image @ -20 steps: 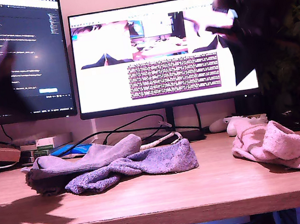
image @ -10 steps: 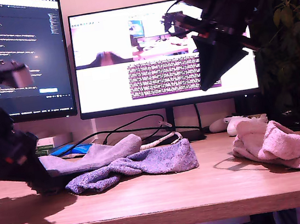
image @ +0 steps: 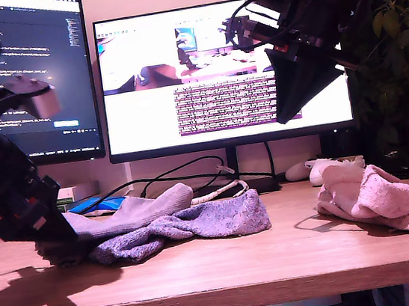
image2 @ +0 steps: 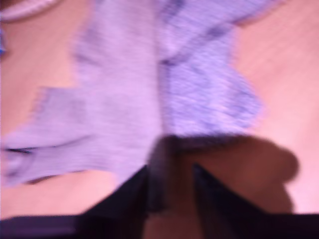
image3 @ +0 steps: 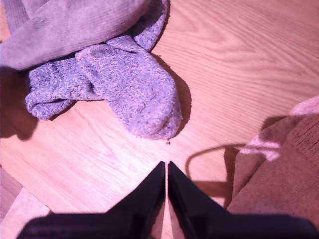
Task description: Pair up the socks based on colour and pattern, by placing them on top of one another
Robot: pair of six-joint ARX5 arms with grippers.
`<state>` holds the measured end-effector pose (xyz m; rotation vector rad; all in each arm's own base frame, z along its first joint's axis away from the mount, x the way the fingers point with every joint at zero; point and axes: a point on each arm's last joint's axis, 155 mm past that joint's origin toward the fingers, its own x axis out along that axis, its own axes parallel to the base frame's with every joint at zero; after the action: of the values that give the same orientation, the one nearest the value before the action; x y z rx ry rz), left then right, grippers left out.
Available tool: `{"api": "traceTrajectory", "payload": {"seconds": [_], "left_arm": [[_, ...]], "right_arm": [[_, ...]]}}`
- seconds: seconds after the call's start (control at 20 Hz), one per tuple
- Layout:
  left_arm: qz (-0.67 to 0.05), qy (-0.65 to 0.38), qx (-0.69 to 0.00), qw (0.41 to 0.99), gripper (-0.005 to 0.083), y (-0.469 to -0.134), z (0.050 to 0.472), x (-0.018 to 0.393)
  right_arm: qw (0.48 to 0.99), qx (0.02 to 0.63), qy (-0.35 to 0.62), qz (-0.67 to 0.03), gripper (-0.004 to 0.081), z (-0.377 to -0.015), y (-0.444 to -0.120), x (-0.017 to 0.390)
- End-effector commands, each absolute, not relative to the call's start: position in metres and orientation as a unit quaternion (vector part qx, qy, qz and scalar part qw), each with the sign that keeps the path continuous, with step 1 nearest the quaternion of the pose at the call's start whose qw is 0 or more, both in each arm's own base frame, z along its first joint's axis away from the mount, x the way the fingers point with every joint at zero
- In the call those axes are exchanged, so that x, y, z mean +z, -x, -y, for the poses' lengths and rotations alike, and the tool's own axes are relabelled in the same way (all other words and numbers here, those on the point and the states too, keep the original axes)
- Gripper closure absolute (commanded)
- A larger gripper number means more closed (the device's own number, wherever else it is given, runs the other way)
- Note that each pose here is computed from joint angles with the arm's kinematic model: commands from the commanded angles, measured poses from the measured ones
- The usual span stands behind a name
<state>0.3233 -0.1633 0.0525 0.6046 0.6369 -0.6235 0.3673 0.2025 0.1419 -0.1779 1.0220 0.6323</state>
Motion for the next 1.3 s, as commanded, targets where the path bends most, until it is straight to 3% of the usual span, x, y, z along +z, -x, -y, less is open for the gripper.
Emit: {"api": "traceTrajectory", "payload": {"seconds": [0.0, 0.15, 0.3, 0.35, 0.45, 0.5, 0.85, 1.25], "left_arm": [[-0.275, -0.272, -0.293, 0.874, 0.0797, -0.338, 0.175, 0.082], [-0.263, -0.258, -0.291, 0.883, 0.0797, -0.346, 0.183, 0.111], [-0.296, -0.252, -0.288, 0.875, 0.0777, -0.341, 0.173, 0.102], [-0.313, -0.251, -0.292, 0.868, 0.0625, -0.335, 0.17, 0.095], [-0.343, -0.243, -0.291, 0.859, 0.0157, -0.326, 0.165, 0.085], [-0.353, -0.244, -0.292, 0.855, 0.004, -0.324, 0.164, 0.08], [-0.398, -0.246, -0.292, 0.834, 0.0027, -0.317, 0.159, 0.054], [-0.426, -0.285, -0.241, 0.824, 0.0055, -0.338, 0.142, 0.035]], "right_arm": [[0.814, 0.298, 0.086, -0.492, 0.078, -0.203, -0.362, 0.132], [0.812, 0.299, 0.086, -0.494, 0.078, -0.202, -0.361, 0.132], [0.812, 0.299, 0.086, -0.494, 0.078, -0.202, -0.361, 0.132], [0.812, 0.298, 0.086, -0.494, 0.078, -0.202, -0.361, 0.132], [0.815, 0.299, 0.086, -0.489, 0.078, -0.203, -0.363, 0.133], [0.816, 0.3, 0.086, -0.487, 0.078, -0.204, -0.364, 0.134], [0.818, 0.303, 0.084, -0.482, 0.078, -0.206, -0.366, 0.135], [0.808, 0.327, 0.078, -0.484, 0.078, -0.219, -0.357, 0.136]]}}
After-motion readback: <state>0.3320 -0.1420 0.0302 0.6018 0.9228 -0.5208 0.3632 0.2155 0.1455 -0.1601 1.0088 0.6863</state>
